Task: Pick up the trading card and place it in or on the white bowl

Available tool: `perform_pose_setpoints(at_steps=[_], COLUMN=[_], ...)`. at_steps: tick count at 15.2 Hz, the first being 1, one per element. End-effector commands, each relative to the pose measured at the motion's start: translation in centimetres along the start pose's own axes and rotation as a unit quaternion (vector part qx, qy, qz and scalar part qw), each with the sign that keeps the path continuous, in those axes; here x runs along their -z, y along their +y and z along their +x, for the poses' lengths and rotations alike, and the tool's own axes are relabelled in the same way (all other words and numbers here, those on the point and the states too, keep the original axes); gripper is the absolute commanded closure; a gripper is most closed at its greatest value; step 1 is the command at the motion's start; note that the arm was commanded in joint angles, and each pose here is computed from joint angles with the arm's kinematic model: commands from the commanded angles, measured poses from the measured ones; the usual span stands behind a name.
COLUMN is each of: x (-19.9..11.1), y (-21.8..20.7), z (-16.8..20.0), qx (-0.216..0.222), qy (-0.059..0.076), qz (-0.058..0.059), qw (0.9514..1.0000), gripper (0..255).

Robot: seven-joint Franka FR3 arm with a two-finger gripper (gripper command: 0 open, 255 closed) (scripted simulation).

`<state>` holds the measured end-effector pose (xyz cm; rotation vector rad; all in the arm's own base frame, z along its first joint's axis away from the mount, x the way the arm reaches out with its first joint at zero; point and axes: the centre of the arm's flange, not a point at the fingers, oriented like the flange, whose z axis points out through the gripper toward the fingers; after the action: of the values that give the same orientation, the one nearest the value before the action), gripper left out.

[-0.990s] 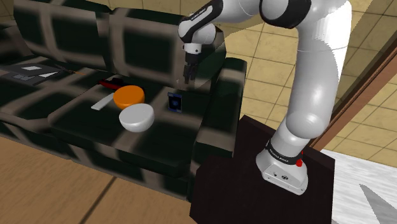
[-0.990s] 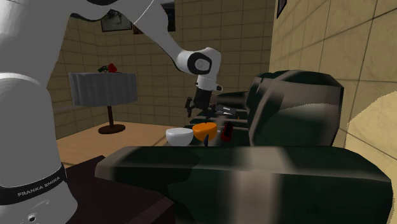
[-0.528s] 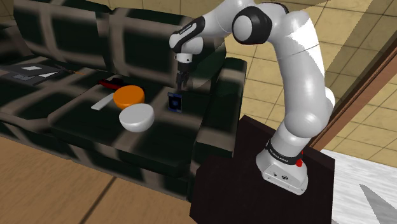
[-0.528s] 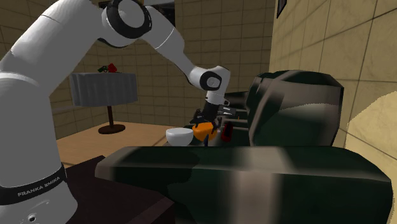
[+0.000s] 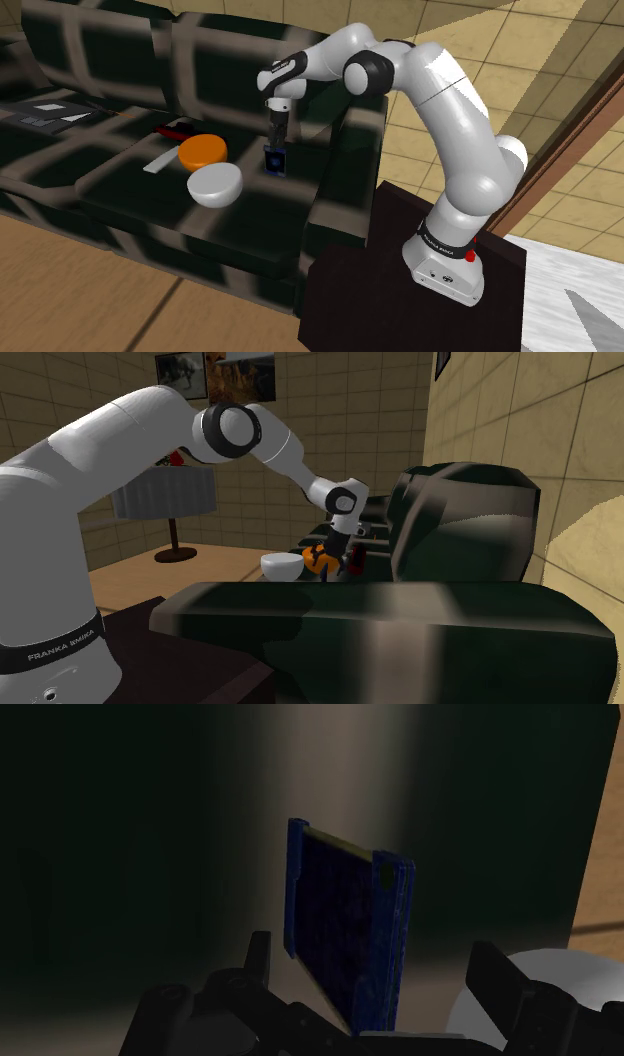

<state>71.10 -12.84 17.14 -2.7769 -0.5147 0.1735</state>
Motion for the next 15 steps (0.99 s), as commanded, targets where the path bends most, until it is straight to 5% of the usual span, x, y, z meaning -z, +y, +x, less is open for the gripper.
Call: perform_pose_setpoints(at_steps=[1, 12, 13, 15], x=[-1.0, -2.9, -2.9, -2.9], y=[0.1, 0.1, 0.1, 0.1], z=[0.1, 0.1, 0.1, 0.1], qx=[0.0, 0.0, 0.0, 0.0], qy=[0.0, 0.0, 0.0, 0.0], qz=[0.0, 0.0, 0.0, 0.0], qw=[1.0, 1.0, 1.0, 1.0], gripper=[0, 0, 255, 255])
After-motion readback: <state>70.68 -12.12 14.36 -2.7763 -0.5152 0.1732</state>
